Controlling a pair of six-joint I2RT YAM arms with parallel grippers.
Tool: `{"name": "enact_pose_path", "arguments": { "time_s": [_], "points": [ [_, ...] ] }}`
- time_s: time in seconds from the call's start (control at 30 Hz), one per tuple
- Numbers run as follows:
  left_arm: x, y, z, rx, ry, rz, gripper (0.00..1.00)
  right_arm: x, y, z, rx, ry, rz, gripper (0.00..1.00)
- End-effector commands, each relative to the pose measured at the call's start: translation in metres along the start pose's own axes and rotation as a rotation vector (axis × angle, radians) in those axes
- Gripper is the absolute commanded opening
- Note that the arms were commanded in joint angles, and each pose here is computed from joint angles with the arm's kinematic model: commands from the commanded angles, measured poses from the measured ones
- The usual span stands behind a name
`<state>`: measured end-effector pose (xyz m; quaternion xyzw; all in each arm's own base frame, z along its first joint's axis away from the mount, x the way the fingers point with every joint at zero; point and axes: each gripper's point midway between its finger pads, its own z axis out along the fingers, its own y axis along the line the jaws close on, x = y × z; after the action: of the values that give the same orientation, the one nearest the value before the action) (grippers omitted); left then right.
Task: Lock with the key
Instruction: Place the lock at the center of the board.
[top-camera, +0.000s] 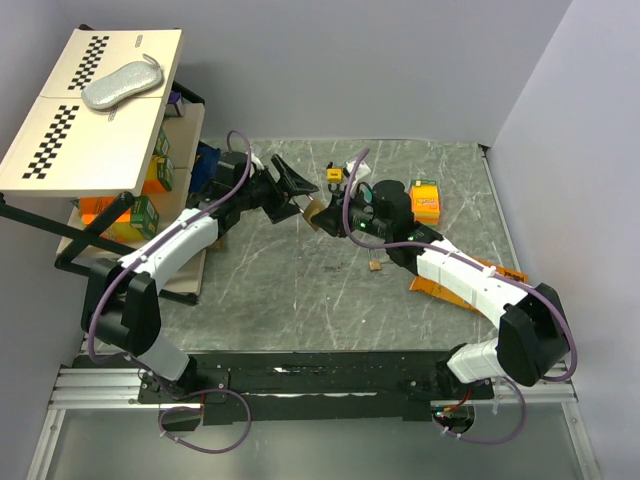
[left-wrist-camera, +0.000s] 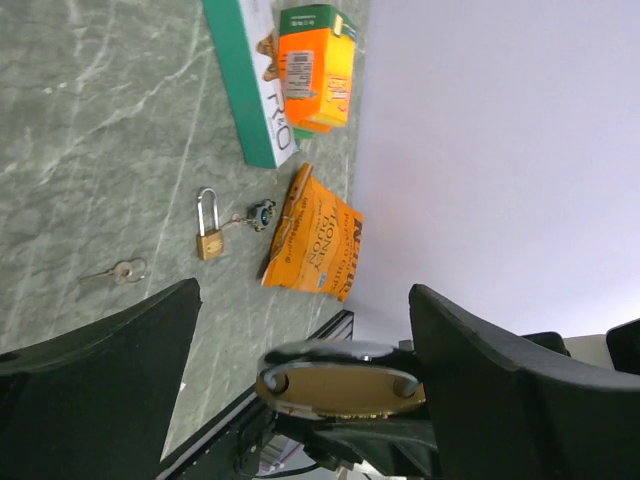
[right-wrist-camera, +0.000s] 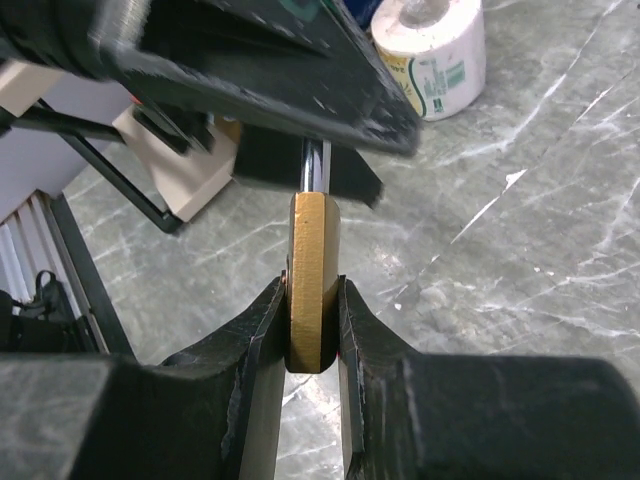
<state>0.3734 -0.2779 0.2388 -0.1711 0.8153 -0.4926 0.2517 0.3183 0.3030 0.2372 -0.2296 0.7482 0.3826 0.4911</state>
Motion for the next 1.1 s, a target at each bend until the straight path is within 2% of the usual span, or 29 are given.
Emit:
{"name": "enact_pose_path", "arguments": {
  "time_s": [0.0,0.13,0.27,0.33,0.37,0.47,0.6,0.7,0.8,0.83,0.87,0.9,0.93,0.97,1.0,1.07],
  "points": [
    [0.003,-0.02,0.003,0.068,0.02,0.003,0.85,-0.085,0.03,0.0,-0.07,-0.246,-0.061,0.0],
    [0.003,-0.023,0.002,0.083,0.016,0.011,0.76,-0.083,0.029,0.004,-0.054,-0.24,-0.051,0.0],
    [0.003,-0.026,0.002,0.089,0.014,0.015,0.61,-0.078,0.026,0.008,-0.041,-0.229,-0.033,0.0],
    [0.003,-0.027,0.002,0.089,0.014,0.02,0.61,-0.078,0.023,0.01,-0.025,-0.232,-0.027,0.0],
    [0.003,-0.029,0.001,0.088,0.014,0.024,0.65,-0.077,0.022,0.011,-0.019,-0.23,-0.027,0.0],
    [0.005,-0.028,0.0,0.078,0.013,0.024,0.71,-0.077,0.014,0.013,0.021,-0.233,-0.013,0.0],
    [0.005,-0.026,-0.001,0.076,0.008,0.018,0.71,-0.08,0.011,0.014,0.035,-0.244,-0.013,0.0],
    [0.006,-0.028,-0.003,0.08,0.004,0.024,0.65,-0.078,0.012,0.016,0.029,-0.237,-0.012,0.0],
    [0.005,-0.03,-0.004,0.085,-0.004,0.028,0.51,-0.074,0.014,0.015,0.013,-0.223,-0.017,0.0],
    [0.006,-0.029,-0.004,0.084,0.0,0.025,0.4,-0.073,0.015,0.015,0.008,-0.22,-0.019,0.0],
    [0.005,-0.029,-0.004,0.082,-0.004,0.024,0.33,-0.069,0.017,0.014,-0.003,-0.21,-0.017,0.01],
    [0.005,-0.026,-0.003,0.071,-0.005,0.02,0.25,-0.067,0.017,0.014,-0.006,-0.204,-0.019,0.1],
    [0.002,-0.024,-0.004,0.059,-0.013,0.021,0.09,-0.065,0.018,0.013,-0.013,-0.197,-0.022,0.2],
    [0.0,-0.018,-0.003,0.036,-0.024,0.018,0.02,-0.058,0.02,0.01,-0.026,-0.175,-0.025,0.31],
    [-0.002,-0.015,-0.002,0.019,-0.029,0.031,0.01,-0.054,0.02,0.009,-0.026,-0.163,-0.029,0.55],
    [-0.004,0.001,0.002,-0.054,-0.031,0.031,0.01,-0.045,0.017,0.001,-0.018,-0.132,-0.055,0.7]
  ]
}}
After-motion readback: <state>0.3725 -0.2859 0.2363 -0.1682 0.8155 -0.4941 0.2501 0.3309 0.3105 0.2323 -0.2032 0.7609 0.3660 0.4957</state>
